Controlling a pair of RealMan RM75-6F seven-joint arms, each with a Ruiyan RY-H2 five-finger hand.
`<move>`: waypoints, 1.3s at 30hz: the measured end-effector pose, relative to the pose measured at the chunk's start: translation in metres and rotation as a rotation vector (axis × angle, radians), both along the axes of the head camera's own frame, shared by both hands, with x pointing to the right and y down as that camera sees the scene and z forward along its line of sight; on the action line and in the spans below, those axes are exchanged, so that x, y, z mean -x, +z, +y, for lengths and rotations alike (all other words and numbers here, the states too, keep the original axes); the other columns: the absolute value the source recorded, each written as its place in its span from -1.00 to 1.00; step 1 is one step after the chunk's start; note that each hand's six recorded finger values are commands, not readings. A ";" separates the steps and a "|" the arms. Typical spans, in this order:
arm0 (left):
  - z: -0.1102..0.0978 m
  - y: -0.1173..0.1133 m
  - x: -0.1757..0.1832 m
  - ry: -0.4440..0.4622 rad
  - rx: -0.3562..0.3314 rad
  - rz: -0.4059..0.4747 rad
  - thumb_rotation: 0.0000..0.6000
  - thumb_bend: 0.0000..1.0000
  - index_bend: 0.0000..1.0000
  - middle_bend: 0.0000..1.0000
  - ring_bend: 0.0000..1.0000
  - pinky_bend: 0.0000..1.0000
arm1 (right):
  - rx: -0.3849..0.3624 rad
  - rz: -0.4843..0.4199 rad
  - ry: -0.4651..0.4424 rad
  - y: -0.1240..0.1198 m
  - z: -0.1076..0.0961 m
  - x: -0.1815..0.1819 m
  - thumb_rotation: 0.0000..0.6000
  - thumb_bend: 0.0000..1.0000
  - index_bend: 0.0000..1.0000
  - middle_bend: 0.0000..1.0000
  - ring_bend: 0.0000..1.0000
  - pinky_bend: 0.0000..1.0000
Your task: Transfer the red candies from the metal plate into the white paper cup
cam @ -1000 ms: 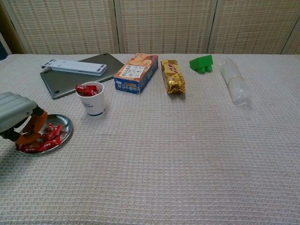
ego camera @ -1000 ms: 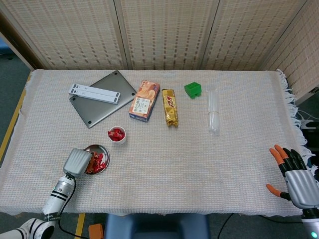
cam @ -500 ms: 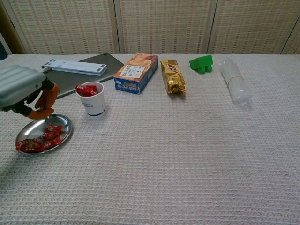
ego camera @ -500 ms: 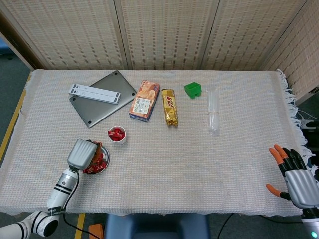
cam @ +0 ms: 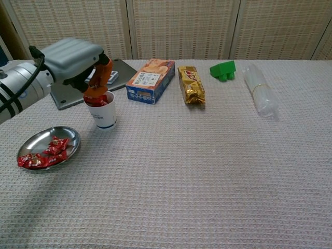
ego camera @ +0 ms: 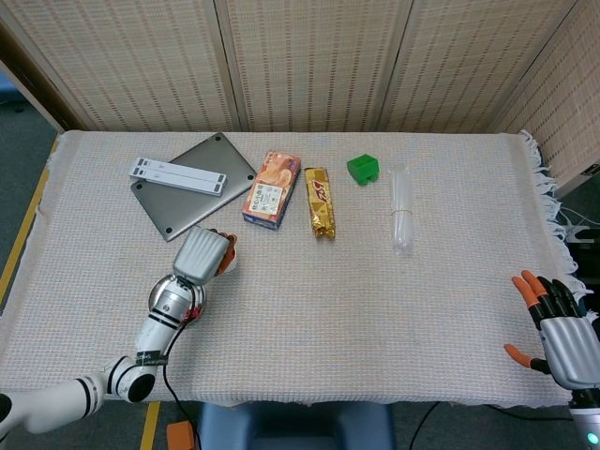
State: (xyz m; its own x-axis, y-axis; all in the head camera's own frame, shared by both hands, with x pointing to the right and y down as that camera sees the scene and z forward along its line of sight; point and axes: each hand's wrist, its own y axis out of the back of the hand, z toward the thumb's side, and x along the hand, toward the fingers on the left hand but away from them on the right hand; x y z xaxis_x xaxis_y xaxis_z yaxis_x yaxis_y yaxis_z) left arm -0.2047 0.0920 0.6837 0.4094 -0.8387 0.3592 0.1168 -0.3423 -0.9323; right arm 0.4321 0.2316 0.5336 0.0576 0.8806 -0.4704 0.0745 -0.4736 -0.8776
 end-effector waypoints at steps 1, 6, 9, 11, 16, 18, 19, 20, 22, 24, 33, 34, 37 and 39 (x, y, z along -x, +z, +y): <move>-0.001 0.003 -0.003 -0.002 0.003 -0.001 1.00 0.16 -0.02 0.35 0.37 1.00 | 0.001 0.001 0.001 0.000 0.000 0.000 1.00 -0.87 -1.00 -1.00 -1.00 -1.00; -0.006 0.019 -0.010 -0.025 0.006 -0.028 1.00 0.14 -0.02 0.33 0.37 1.00 | -0.002 0.006 0.010 -0.001 0.000 -0.003 1.00 -0.87 -1.00 -1.00 -1.00 -1.00; -0.010 0.028 -0.008 -0.040 0.005 -0.051 1.00 0.14 -0.03 0.32 0.37 1.00 | -0.004 0.007 0.012 -0.001 0.000 -0.004 1.00 -0.87 -1.00 -1.00 -1.00 -1.00; -0.012 0.032 -0.006 -0.050 0.006 -0.065 1.00 0.11 -0.04 0.31 0.37 1.00 | -0.005 0.006 0.013 -0.002 0.000 -0.004 1.00 -0.87 -1.00 -1.00 -1.00 -1.00; -0.014 0.037 -0.001 -0.072 0.013 -0.071 1.00 -0.02 -0.17 0.15 0.37 1.00 | -0.006 0.004 0.013 -0.002 -0.001 -0.004 1.00 -0.87 -1.00 -1.00 -1.00 -1.00; -0.014 0.036 0.001 -0.071 0.012 -0.074 1.00 -0.06 -0.21 0.04 0.37 1.00 | -0.005 0.002 0.011 -0.002 -0.001 -0.003 1.00 -0.87 -1.00 -1.00 -1.00 -1.00; -0.014 0.036 0.002 -0.072 0.013 -0.074 1.00 -0.07 -0.23 0.00 0.37 1.00 | -0.006 0.002 0.011 -0.002 -0.001 -0.003 1.00 -0.87 -1.00 -1.00 -1.00 -1.00; -0.013 0.036 0.004 -0.073 0.016 -0.075 1.00 -0.09 -0.26 -0.05 0.37 1.00 | -0.007 0.002 0.011 -0.002 -0.001 -0.003 1.00 -0.87 -1.00 -1.00 -1.00 -1.00; -0.012 0.035 0.007 -0.077 0.028 -0.075 1.00 -0.15 -0.34 -0.13 0.37 1.00 | -0.010 0.001 0.011 -0.003 0.000 -0.003 1.00 -0.87 -1.00 -1.00 -1.00 -1.00; -0.010 0.034 0.009 -0.081 0.043 -0.073 1.00 -0.20 -0.42 -0.22 0.37 1.00 | -0.009 0.000 0.009 -0.003 0.000 -0.003 1.00 -0.87 -1.00 -1.00 -1.00 -1.00; -0.009 0.028 0.012 -0.084 0.054 -0.077 1.00 -0.23 -0.57 -0.36 0.37 1.00 | -0.012 -0.004 0.005 -0.004 0.001 -0.001 1.00 -0.87 -1.00 -1.00 -1.00 -1.00; -0.009 0.028 0.012 -0.084 0.053 -0.077 1.00 -0.23 -0.58 -0.37 0.37 1.00 | -0.012 -0.005 0.005 -0.004 0.001 -0.001 1.00 -0.87 -1.00 -1.00 -1.00 -1.00; -0.009 0.026 0.011 -0.083 0.049 -0.076 1.00 -0.23 -0.68 -0.48 0.37 1.00 | -0.012 -0.005 0.005 -0.004 0.001 -0.001 1.00 -0.87 -1.00 -1.00 -1.00 -1.00; -0.009 0.025 0.011 -0.080 0.046 -0.079 1.00 -0.24 -0.71 -0.54 0.37 1.00 | -0.014 -0.006 0.007 -0.005 0.001 -0.002 1.00 -0.87 -1.00 -1.00 -1.00 -1.00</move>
